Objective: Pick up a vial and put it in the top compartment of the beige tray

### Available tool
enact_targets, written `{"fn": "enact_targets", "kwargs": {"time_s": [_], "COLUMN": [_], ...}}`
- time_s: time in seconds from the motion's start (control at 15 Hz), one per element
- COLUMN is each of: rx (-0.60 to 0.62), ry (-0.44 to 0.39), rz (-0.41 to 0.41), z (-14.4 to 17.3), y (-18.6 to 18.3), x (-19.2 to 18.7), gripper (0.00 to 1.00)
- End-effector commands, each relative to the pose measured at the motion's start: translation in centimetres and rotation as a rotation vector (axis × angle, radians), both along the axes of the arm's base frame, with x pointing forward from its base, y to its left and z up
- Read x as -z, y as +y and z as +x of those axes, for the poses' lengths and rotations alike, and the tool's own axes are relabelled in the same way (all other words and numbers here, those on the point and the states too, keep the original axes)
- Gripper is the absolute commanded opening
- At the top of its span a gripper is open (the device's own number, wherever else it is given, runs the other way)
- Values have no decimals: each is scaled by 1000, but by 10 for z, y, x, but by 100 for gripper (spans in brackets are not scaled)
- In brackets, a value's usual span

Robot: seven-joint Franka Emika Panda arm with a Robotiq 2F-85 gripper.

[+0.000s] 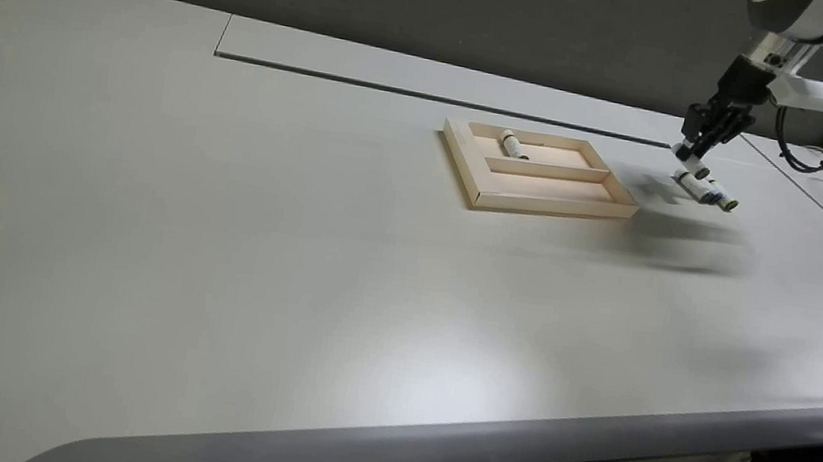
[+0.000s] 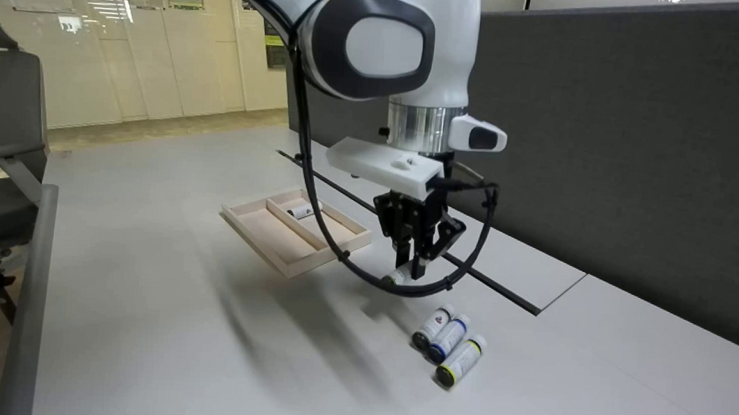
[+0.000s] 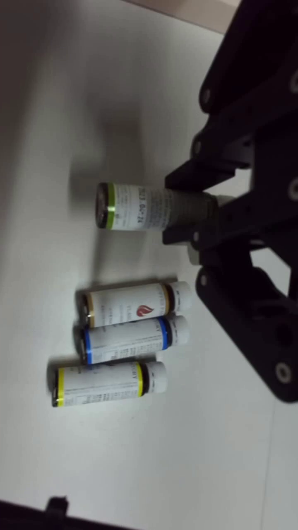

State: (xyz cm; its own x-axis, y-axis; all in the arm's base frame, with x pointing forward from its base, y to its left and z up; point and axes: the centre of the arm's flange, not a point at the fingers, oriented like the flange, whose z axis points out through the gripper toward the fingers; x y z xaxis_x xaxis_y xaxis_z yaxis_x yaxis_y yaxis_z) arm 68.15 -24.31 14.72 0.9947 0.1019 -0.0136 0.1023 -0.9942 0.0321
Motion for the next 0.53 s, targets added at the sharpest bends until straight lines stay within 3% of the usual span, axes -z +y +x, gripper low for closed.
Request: {"fn": "enact_targets", "kwargs": {"time_s": [0.0,0.47], "rx": [31,37], "ry": [-14,-26], "rz": [6,24], "z": [21,54], "y": [26,123], "x": [-31,-28], "gripper": [7,7]}}
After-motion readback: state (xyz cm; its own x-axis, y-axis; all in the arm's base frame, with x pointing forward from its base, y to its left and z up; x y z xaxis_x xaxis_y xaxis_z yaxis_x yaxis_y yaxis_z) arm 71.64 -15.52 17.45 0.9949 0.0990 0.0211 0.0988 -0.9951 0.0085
